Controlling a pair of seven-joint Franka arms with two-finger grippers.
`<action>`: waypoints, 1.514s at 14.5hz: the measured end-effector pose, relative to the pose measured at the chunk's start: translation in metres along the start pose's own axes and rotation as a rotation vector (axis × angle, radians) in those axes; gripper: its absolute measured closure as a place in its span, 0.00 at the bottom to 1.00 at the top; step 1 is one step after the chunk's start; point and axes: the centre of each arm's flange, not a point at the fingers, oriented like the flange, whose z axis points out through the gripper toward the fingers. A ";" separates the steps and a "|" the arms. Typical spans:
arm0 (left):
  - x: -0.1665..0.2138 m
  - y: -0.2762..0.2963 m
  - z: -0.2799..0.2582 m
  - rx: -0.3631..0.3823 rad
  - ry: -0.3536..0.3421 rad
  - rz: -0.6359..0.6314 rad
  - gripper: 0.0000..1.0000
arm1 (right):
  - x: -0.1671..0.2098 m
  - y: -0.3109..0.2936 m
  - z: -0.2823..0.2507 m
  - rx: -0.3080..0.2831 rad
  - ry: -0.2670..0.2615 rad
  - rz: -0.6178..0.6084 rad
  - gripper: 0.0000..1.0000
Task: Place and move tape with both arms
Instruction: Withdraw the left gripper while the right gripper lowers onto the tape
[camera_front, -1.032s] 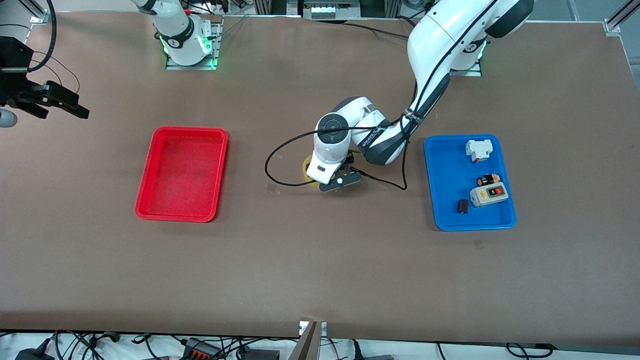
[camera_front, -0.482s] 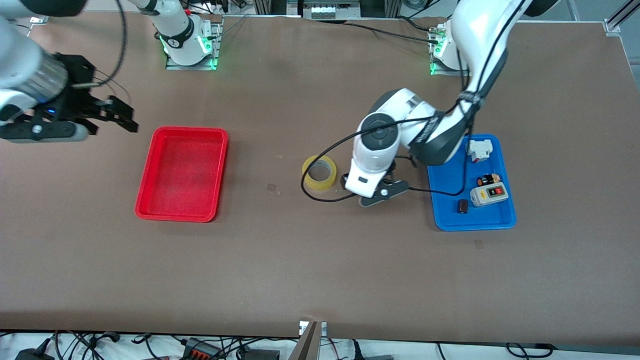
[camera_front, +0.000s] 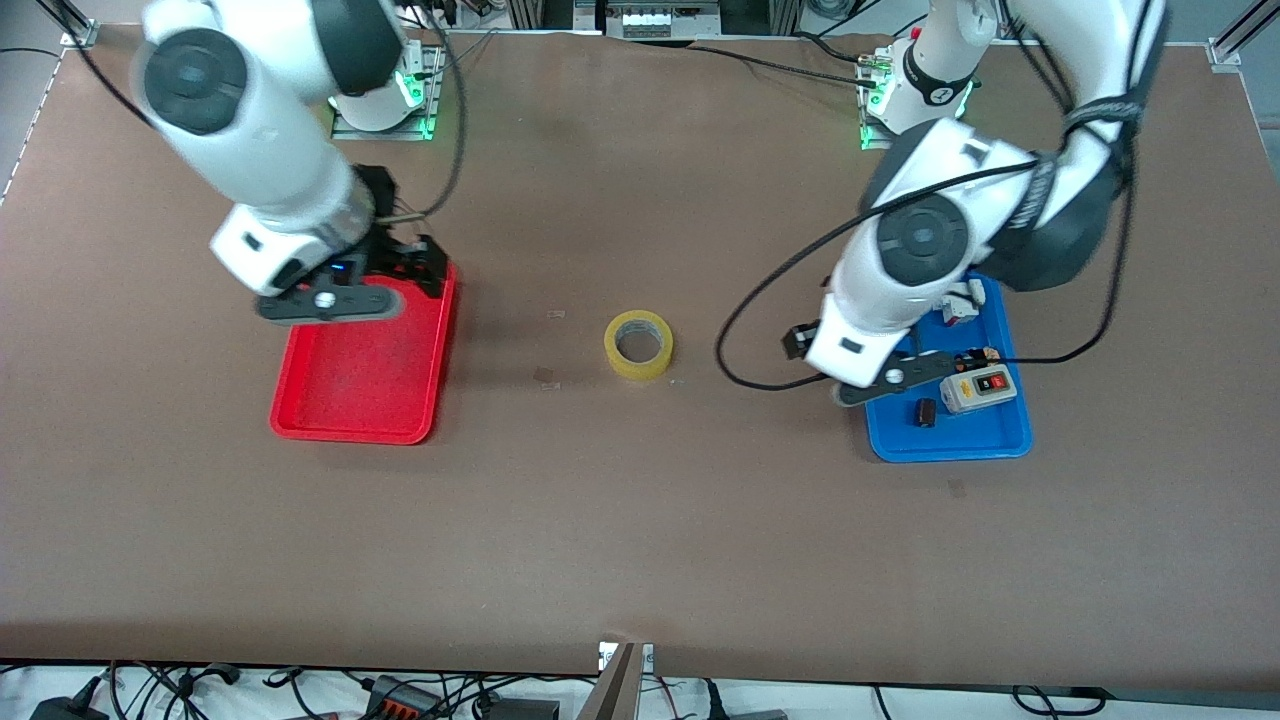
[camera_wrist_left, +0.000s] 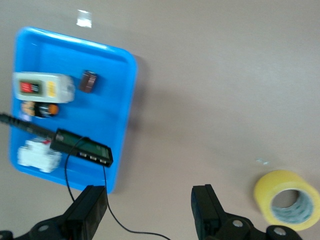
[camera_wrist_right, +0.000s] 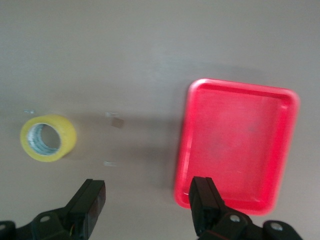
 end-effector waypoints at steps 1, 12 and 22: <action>0.007 -0.020 -0.009 0.000 -0.009 0.009 0.00 | 0.001 -0.018 0.015 0.000 0.003 -0.002 0.01; 0.060 -0.235 -0.082 -0.126 -0.018 0.170 0.00 | -0.004 -0.150 0.183 0.033 0.018 0.014 0.02; 0.030 -0.222 -0.106 -0.114 0.031 0.270 0.00 | -0.026 -0.198 0.280 0.032 0.019 0.005 0.02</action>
